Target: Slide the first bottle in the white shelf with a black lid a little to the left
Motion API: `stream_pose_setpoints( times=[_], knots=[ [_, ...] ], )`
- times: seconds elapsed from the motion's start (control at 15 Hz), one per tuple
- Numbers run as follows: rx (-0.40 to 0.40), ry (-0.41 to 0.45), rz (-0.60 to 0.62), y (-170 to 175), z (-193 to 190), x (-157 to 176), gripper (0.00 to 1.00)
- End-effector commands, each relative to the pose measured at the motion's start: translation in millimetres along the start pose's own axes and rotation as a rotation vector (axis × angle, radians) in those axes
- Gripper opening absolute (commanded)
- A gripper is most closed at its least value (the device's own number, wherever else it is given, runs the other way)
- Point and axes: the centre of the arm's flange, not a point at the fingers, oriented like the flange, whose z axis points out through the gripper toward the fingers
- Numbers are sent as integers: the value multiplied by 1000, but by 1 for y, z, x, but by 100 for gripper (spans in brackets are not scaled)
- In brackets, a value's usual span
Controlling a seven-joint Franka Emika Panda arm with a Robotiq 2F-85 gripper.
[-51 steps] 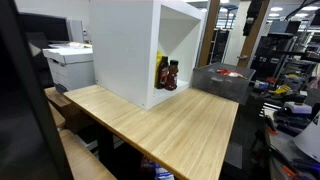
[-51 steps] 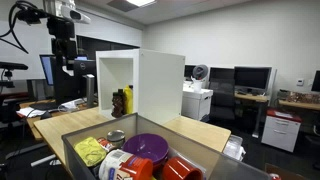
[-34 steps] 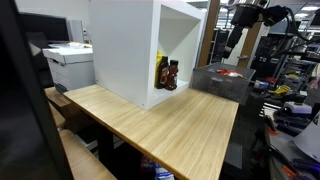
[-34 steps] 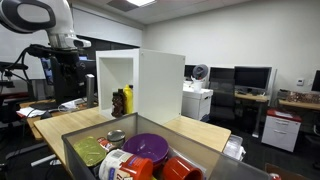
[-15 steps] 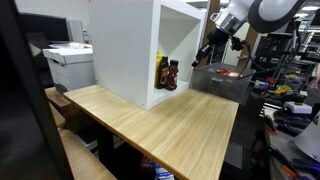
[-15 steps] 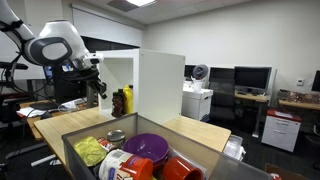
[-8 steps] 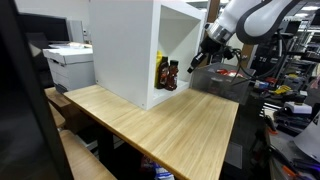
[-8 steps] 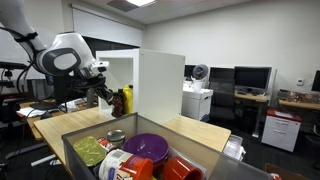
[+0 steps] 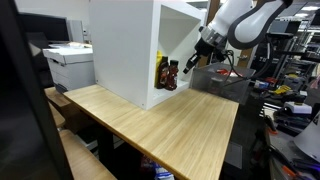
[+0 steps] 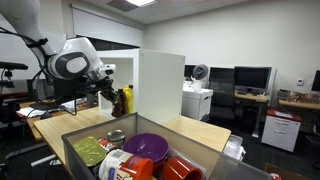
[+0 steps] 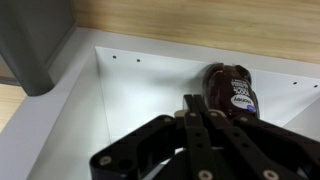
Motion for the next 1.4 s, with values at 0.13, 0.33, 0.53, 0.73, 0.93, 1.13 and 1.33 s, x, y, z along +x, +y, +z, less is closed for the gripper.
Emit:
stream_pose_setpoints(
  times=[0.13,0.33,0.53,0.73,0.93,1.13,1.33],
  knots=[
    [1,45,50,-5,16,5,2],
    [9,64,62,-7,30,2,2],
    [13,77,73,-8,36,1,2],
    [23,87,83,-12,46,1,2],
    [29,88,84,-16,54,-1,2],
    [32,81,89,-17,60,-4,2],
    [42,77,96,-19,64,-7,2]
  ],
)
